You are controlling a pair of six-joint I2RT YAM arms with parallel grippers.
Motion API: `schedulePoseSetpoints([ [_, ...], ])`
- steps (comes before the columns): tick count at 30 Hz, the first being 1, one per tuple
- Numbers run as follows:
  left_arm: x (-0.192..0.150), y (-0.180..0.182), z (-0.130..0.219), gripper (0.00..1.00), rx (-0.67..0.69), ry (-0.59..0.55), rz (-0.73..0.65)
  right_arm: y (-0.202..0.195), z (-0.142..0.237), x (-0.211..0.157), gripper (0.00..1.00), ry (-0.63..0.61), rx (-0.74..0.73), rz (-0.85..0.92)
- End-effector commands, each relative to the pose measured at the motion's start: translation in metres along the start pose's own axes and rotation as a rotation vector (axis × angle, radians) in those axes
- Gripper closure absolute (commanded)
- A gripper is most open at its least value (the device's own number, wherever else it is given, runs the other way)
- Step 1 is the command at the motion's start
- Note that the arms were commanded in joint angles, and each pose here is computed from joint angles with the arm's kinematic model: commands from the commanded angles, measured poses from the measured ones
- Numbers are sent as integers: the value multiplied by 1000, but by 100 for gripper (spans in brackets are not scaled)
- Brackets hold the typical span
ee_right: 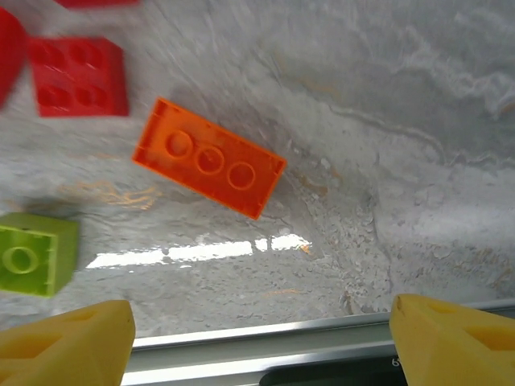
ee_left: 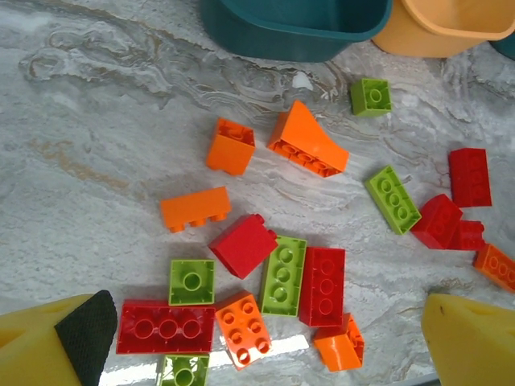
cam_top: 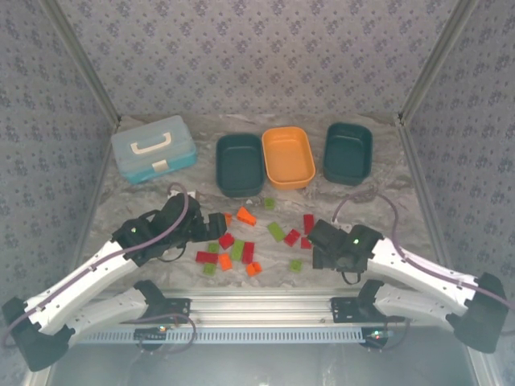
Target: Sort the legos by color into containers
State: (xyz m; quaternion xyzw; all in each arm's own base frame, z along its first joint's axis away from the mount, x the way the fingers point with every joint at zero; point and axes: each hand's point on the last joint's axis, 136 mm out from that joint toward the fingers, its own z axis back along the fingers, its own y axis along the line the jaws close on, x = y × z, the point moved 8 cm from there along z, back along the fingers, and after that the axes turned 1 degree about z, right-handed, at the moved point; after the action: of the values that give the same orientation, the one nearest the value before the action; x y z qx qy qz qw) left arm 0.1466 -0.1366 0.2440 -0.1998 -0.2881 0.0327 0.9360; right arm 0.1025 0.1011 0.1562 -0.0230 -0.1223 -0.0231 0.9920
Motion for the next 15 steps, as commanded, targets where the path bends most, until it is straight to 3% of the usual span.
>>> schedulePoseSetpoints([
  [1,7,-9,3,1,-53,-57,28,14,-17,0,12,52,11,-10],
  [9,17,-17,12,1,-76,-80,8,20,-60,27,13,147,-41,-42],
  [15,19,-19,18,1,-109,-99,20,6,-73,47,23,186,-49,-95],
])
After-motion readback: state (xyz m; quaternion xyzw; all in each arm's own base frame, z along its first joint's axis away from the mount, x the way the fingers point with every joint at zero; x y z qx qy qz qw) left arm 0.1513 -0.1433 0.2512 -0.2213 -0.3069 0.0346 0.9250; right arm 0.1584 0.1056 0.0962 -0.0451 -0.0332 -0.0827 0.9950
